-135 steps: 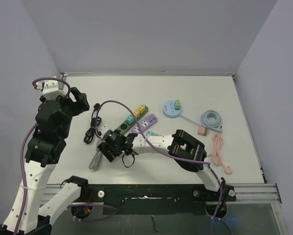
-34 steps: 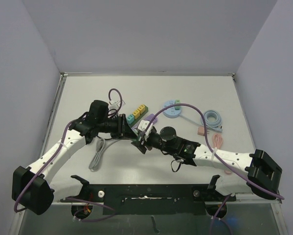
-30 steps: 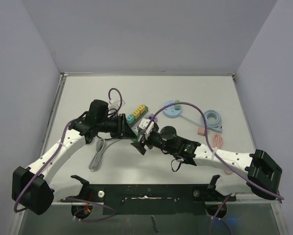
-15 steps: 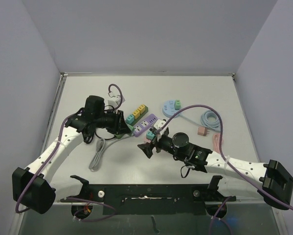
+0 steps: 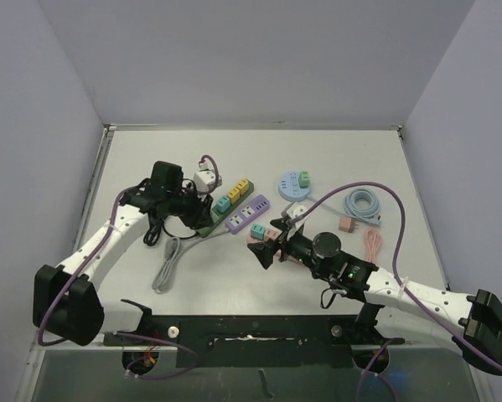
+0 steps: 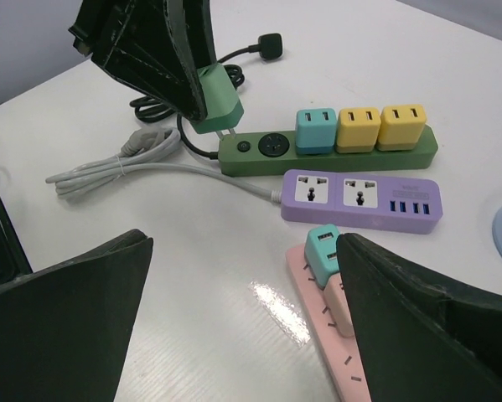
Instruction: Insert the plug
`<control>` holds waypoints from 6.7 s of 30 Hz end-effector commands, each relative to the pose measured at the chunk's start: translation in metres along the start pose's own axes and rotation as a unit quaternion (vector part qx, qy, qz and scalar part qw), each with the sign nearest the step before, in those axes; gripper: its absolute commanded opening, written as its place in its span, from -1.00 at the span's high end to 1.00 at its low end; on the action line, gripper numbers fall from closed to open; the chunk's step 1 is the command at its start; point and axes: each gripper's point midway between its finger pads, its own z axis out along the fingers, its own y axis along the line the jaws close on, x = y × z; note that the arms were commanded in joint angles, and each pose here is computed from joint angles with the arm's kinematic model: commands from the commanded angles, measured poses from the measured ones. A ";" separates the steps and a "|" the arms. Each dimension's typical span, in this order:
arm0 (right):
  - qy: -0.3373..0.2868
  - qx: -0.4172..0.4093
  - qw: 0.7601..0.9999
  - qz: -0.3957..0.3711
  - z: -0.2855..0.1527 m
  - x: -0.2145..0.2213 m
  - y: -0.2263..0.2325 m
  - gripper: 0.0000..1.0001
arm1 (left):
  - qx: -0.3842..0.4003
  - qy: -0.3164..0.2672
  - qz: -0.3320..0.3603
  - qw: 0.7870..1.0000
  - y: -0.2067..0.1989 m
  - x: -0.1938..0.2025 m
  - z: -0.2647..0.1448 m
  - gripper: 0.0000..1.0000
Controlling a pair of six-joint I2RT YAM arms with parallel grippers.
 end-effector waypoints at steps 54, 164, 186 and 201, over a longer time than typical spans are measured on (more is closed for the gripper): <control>-0.031 0.046 0.998 0.031 -0.016 -0.005 -0.026 -0.93 | -0.118 0.141 -0.133 0.974 0.073 0.030 0.081 1.00; -0.035 0.044 0.998 0.029 -0.018 -0.006 -0.027 -0.96 | -0.185 0.093 -0.074 0.975 0.092 -0.023 0.048 -0.27; -0.027 0.134 0.988 0.072 -0.031 -0.012 -0.053 -0.93 | -0.255 -0.208 -0.154 0.932 0.074 -0.093 -0.062 -0.43; -0.017 0.459 0.874 0.156 -0.149 -0.030 -0.140 -0.94 | -0.279 -0.214 -0.282 0.893 0.055 -0.040 -0.106 -0.43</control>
